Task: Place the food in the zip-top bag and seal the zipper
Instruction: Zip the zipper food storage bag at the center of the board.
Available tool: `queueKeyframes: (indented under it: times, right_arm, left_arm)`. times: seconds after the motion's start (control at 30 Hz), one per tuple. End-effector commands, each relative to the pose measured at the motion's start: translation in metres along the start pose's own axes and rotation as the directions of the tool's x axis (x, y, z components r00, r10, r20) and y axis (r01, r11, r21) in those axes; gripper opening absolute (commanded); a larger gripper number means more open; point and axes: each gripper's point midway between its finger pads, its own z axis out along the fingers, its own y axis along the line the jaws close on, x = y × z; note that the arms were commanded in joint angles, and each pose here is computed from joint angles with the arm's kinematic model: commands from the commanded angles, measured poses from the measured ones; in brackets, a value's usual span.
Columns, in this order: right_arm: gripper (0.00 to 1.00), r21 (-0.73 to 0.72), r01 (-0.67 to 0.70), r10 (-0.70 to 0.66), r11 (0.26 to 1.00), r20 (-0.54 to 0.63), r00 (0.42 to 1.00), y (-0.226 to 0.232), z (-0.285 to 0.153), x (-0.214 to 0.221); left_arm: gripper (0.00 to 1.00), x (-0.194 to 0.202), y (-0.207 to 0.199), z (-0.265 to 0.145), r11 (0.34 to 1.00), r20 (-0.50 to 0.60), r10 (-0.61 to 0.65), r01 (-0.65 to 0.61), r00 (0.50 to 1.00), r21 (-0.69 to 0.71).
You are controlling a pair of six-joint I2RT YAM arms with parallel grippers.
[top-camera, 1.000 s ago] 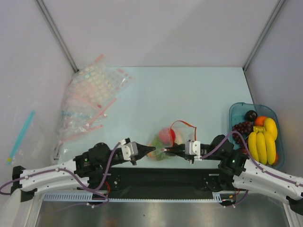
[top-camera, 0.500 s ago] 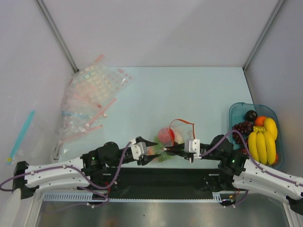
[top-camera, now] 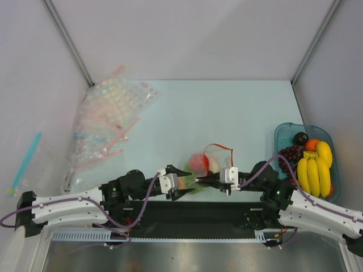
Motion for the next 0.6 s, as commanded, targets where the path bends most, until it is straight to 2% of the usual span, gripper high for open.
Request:
queueKeyframes:
  times: [0.0,0.03,0.13,0.17,0.23,0.27,0.57]
  right_arm:
    - [0.0,-0.012,0.027,-0.026,1.0,0.08,0.996,-0.002,0.003,-0.026]
    - [0.0,-0.016,0.027,-0.026,1.0,0.08,0.996,-0.002,0.003,-0.026]
    - [0.0,-0.026,0.028,-0.025,0.999,0.083,0.996,0.0,0.004,-0.026]
    - [0.0,-0.026,0.029,-0.027,0.999,0.083,0.996,0.0,0.004,-0.027]
    - [0.0,-0.026,0.028,-0.026,0.999,0.079,0.997,0.0,0.004,-0.026]
    - [0.0,-0.026,0.027,-0.025,0.999,0.079,0.997,0.0,0.004,-0.026]
    - [0.0,0.026,-0.002,0.0,1.0,0.081,0.997,-0.009,0.002,-0.031]
  left_arm:
    - [0.57,-0.026,-0.002,0.009,0.998,0.07,0.045,-0.047,0.996,0.031]
    - [0.56,-0.026,-0.001,0.01,0.998,0.069,0.054,-0.056,0.996,0.028]
    - [0.41,-0.027,0.001,0.014,0.997,0.064,0.068,-0.069,0.996,0.02]
    - [0.25,-0.028,0.001,0.014,0.997,0.067,0.07,-0.071,0.995,0.02]
    - [0.06,-0.031,0.003,0.013,0.997,0.074,0.07,-0.071,0.995,0.01]
    - [0.01,-0.033,0.004,0.012,0.997,0.08,0.071,-0.071,0.994,0.006]
    - [0.0,-0.06,0.007,-0.017,0.999,0.221,0.05,-0.044,0.974,-0.031]
